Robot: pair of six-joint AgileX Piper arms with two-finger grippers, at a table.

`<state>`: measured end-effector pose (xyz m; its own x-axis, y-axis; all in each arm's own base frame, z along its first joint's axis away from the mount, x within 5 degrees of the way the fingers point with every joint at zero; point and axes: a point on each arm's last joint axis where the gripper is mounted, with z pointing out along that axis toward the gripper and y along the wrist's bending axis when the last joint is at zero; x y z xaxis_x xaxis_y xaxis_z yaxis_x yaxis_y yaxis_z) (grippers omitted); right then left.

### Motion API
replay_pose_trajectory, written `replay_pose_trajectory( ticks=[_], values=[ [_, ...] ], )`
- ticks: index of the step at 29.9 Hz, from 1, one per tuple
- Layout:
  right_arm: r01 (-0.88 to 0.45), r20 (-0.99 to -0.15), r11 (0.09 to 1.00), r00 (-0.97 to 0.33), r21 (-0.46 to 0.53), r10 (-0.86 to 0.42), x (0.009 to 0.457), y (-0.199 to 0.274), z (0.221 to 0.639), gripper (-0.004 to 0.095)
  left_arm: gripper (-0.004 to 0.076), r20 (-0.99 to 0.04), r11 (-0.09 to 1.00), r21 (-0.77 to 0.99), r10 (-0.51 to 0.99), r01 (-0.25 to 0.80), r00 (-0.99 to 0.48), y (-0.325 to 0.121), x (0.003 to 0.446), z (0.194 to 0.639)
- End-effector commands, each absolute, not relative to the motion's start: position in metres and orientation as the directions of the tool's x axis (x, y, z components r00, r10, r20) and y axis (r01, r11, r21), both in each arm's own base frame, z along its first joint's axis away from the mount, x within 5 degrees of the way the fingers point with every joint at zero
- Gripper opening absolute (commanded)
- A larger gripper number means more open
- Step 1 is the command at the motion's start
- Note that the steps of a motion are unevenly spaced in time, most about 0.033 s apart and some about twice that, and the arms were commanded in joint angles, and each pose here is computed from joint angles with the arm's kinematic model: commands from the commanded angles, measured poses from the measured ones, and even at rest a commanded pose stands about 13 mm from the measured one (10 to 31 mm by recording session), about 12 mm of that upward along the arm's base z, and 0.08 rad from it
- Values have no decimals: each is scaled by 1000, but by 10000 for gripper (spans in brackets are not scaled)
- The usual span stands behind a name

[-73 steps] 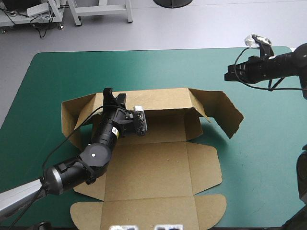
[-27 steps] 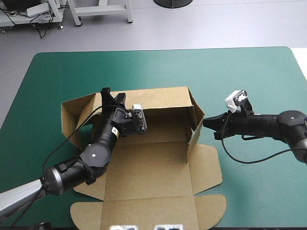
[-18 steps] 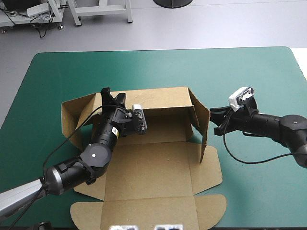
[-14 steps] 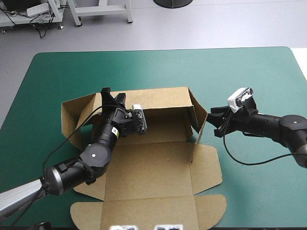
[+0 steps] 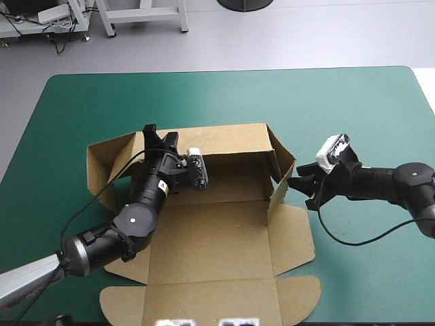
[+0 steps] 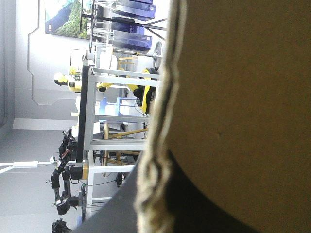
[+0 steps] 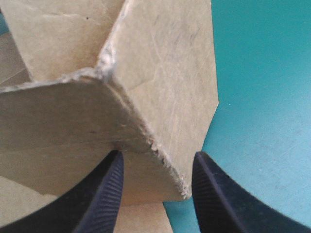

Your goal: Fold the box

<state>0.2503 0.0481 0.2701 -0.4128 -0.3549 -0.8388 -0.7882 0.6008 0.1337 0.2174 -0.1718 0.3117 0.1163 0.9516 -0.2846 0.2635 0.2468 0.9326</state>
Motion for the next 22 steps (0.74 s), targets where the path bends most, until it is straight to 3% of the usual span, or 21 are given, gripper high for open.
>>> replay_pose_trajectory(
  ticks=[1, 9, 22],
  values=[
    [-800, -881, 598, -320, 54, -349, 251, 58, 286, 437, -11, -301, 273, 943, 943, 192, 139, -169, 214, 332],
    [-796, -869, 597, -225, -97, -441, 253, 100, 284, 491, -11, -290, 261, 946, 946, 193, 145, -170, 214, 332],
    [-877, -887, 480, -245, 30, -392, 238, 117, 287, 491, -11, -262, 232, 954, 953, 188, 151, -170, 214, 332]
  ],
)
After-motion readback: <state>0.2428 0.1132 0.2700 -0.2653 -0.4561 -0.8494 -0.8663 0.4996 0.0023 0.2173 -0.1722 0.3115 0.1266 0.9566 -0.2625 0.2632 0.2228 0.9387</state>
